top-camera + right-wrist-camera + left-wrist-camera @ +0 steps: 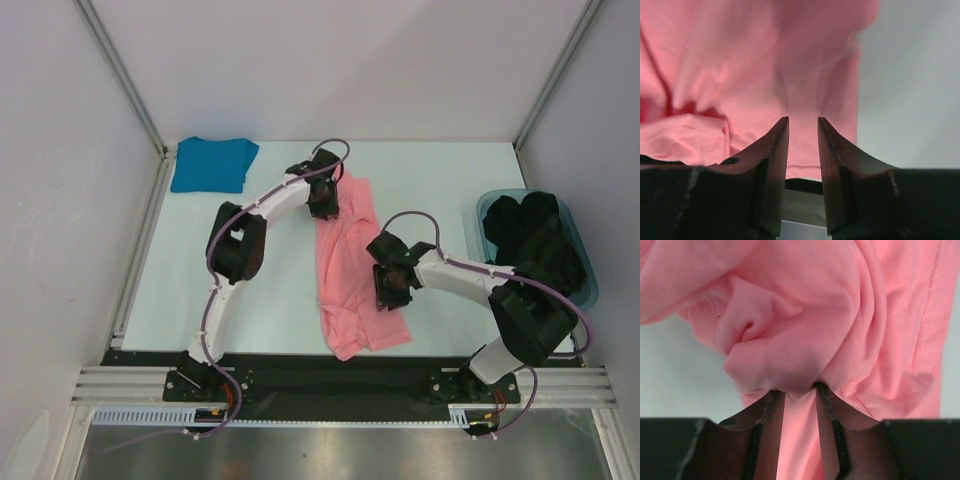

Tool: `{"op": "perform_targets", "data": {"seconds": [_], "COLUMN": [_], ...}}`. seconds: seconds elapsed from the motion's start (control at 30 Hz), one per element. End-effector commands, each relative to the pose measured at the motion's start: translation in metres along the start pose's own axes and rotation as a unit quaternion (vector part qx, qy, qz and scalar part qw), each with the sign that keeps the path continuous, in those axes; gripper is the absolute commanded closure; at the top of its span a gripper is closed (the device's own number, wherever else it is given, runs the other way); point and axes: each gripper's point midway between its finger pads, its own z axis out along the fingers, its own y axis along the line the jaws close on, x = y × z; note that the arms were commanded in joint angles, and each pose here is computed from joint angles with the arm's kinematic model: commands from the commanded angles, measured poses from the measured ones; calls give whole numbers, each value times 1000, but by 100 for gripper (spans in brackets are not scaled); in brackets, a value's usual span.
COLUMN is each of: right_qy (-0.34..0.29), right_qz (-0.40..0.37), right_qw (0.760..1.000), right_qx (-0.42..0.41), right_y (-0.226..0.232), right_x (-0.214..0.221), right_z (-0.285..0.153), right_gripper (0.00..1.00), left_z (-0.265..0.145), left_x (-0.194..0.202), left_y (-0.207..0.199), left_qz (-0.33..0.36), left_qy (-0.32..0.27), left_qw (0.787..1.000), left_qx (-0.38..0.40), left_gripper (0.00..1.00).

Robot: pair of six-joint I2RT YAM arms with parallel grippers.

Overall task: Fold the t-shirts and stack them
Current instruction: Fold the tshirt

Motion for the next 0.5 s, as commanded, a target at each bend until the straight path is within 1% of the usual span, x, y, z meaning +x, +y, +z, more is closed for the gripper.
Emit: {"op": "perform_targets", "data": {"seconds": [0.0,0.03,0.07,0.13,0.17,0.2,0.23,0.27,0.33,0.37,0.4,0.43,0.47], "right_qy": [-13,-8,-5,-7,6,15,17,27,34,47,40,46,41], "right_qz": [13,16,20,23,31,30,32,35,47,51,54,52,47], "right_qw": [1000,1000,1000,999,999,998,998,996,993,991,989,990,990], "right_qx": [4,-4,-9,-25,-43,-46,-58,-74,-98,-117,-131,-127,-127], "right_y": [8,13,16,27,36,42,50,60,80,90,101,103,106], "right_x": [10,18,21,23,26,30,28,29,23,24,12,12,5], "right_z": [6,8,9,12,11,16,18,18,22,22,18,22,21], "right_gripper": [66,65,65,65,65,65,64,64,63,63,63,62,62], "left_z": [30,33,35,47,46,47,57,52,50,45,40,36,25], "left_x": [-9,-17,-26,-27,-44,-51,-47,-72,-85,-100,-107,-111,-117], "left_y": [3,0,2,6,10,11,12,16,20,25,27,29,36], "left_qz": [-11,-5,-7,-15,-23,-28,-33,-38,-38,-32,-29,-25,-26], "left_qy": [23,24,16,34,23,19,35,12,6,-13,-23,-27,-33], "left_qw": [998,996,996,993,991,989,985,983,979,978,976,975,975], "left_qx": [58,87,88,110,128,143,164,180,202,208,214,218,216], "left_gripper": [64,63,63,63,63,62,62,63,62,61,60,59,55]}}
